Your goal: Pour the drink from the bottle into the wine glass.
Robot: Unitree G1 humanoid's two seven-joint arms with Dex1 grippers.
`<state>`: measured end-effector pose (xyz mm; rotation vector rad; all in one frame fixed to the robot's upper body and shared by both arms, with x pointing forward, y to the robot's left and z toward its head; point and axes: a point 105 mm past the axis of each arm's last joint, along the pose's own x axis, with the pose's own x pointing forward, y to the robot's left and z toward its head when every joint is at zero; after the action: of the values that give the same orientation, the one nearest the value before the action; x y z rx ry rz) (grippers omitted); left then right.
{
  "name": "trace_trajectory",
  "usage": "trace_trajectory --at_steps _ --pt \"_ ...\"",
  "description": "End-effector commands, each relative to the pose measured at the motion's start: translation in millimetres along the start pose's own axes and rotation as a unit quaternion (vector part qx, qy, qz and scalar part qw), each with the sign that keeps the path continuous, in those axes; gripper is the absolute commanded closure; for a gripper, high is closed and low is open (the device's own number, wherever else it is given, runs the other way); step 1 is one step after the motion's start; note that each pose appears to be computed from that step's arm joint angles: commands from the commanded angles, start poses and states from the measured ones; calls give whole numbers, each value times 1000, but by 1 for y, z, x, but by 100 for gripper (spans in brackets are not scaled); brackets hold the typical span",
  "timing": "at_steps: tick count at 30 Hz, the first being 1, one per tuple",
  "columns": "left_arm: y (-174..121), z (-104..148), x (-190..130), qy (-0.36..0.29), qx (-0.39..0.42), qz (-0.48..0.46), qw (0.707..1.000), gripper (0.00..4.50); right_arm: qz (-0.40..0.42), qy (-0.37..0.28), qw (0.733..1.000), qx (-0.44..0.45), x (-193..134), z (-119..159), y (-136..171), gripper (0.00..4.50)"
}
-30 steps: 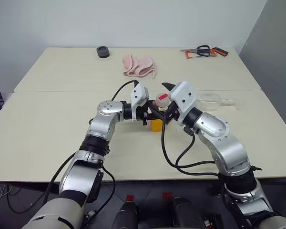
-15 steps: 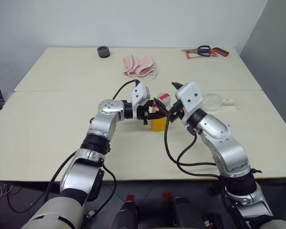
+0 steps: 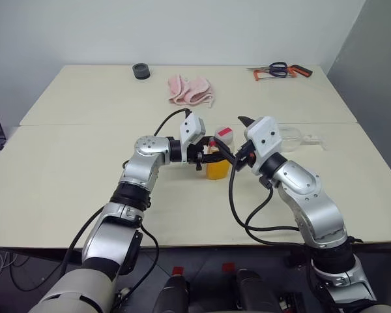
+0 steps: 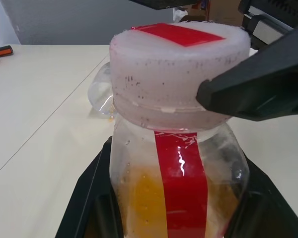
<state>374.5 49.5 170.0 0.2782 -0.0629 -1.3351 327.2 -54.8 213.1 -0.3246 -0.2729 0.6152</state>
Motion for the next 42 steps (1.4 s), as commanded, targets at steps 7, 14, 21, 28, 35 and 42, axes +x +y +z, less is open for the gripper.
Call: trace_trajectory --at_steps 7,14,21,28,35,42 --pt "5 11 -4 -5 22 0 1000 265 -65 -21 997 -24 -14 15 -29 32" --pt "5 10 -3 -4 20 1 1000 265 -73 -8 997 -34 -23 12 -36 32" --pt "6 9 -4 -4 19 6 1000 265 -75 9 996 -48 -31 5 -39 32" --pt "6 8 -5 -4 18 6 1000 266 -34 -14 999 -35 -30 17 -25 32" --pt "7 8 -5 -3 20 4 1000 266 -4 -22 999 -24 -20 20 -9 32" --pt "6 8 -6 -2 20 3 1000 266 46 -40 998 -11 -9 30 12 32"
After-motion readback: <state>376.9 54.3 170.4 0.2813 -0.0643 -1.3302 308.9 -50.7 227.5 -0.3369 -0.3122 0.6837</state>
